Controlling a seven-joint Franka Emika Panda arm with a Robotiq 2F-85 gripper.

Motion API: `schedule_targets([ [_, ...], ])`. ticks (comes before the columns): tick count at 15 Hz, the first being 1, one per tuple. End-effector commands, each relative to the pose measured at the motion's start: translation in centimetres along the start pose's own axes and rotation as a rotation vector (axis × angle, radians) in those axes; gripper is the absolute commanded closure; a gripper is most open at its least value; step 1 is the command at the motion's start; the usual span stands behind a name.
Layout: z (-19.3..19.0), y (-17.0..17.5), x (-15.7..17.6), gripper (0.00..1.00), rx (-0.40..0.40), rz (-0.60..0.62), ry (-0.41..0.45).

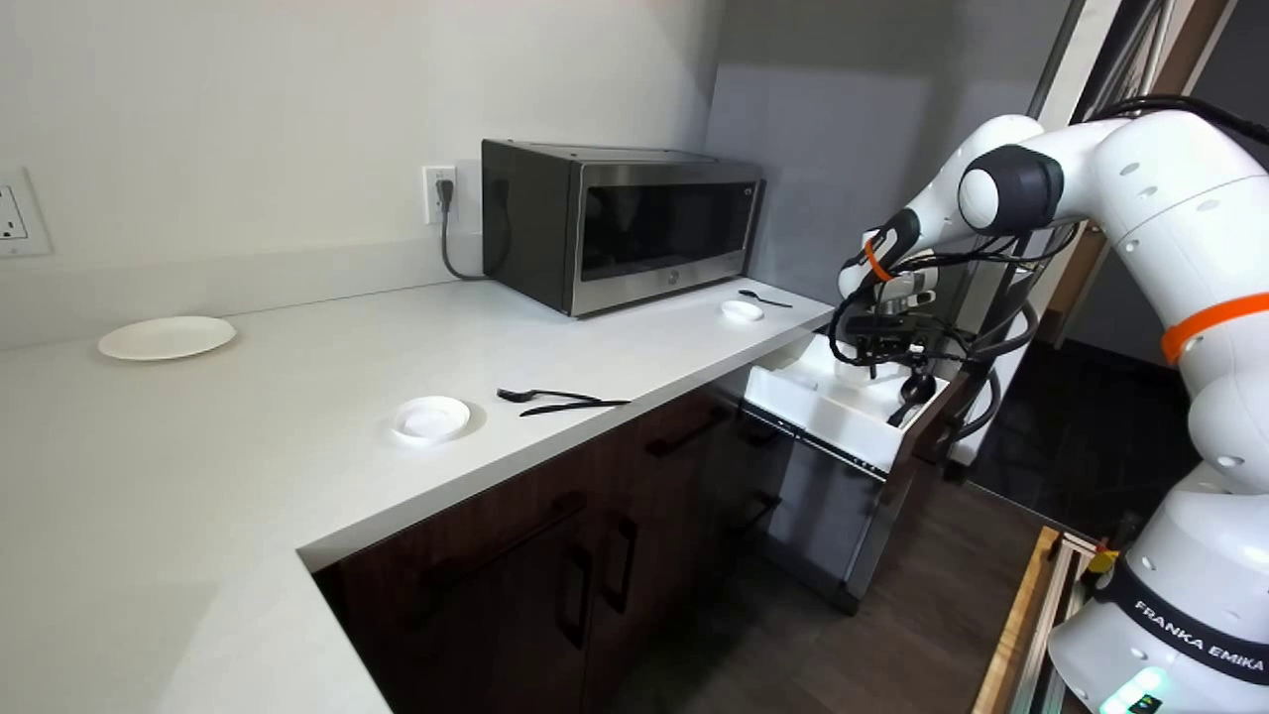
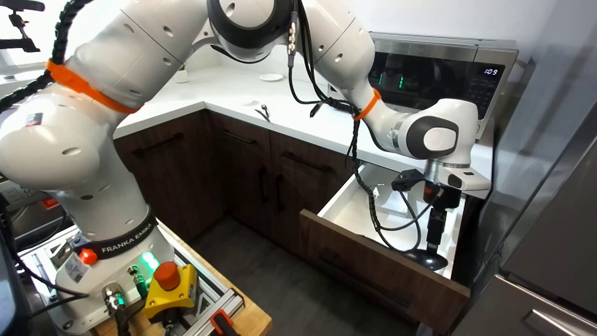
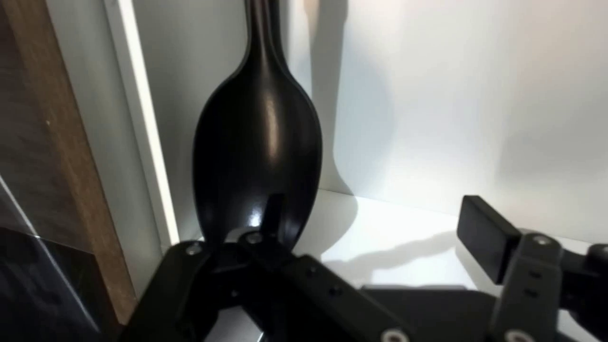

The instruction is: Open the top drawer then remove the spoon inside

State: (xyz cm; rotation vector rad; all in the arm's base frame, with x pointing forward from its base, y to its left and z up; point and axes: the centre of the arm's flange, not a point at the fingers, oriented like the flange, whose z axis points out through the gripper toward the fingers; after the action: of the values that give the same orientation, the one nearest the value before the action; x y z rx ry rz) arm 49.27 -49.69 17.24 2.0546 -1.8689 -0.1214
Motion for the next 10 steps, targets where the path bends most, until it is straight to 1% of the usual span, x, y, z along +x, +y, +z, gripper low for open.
schedule_targets([
  [1,1.3,-0.3,1.4,0.17,-0.037,0.031,-0.007],
  [2,1.6,-0.1,1.5,0.35,-0.043,0.033,-0.005],
  [5,1.6,0.6,1.6,0.60,-0.068,0.047,-0.012],
  [9,0.9,1.5,1.5,0.89,-0.077,0.057,-0.024],
  [10,0.7,1.7,1.5,0.98,-0.080,0.060,-0.029],
])
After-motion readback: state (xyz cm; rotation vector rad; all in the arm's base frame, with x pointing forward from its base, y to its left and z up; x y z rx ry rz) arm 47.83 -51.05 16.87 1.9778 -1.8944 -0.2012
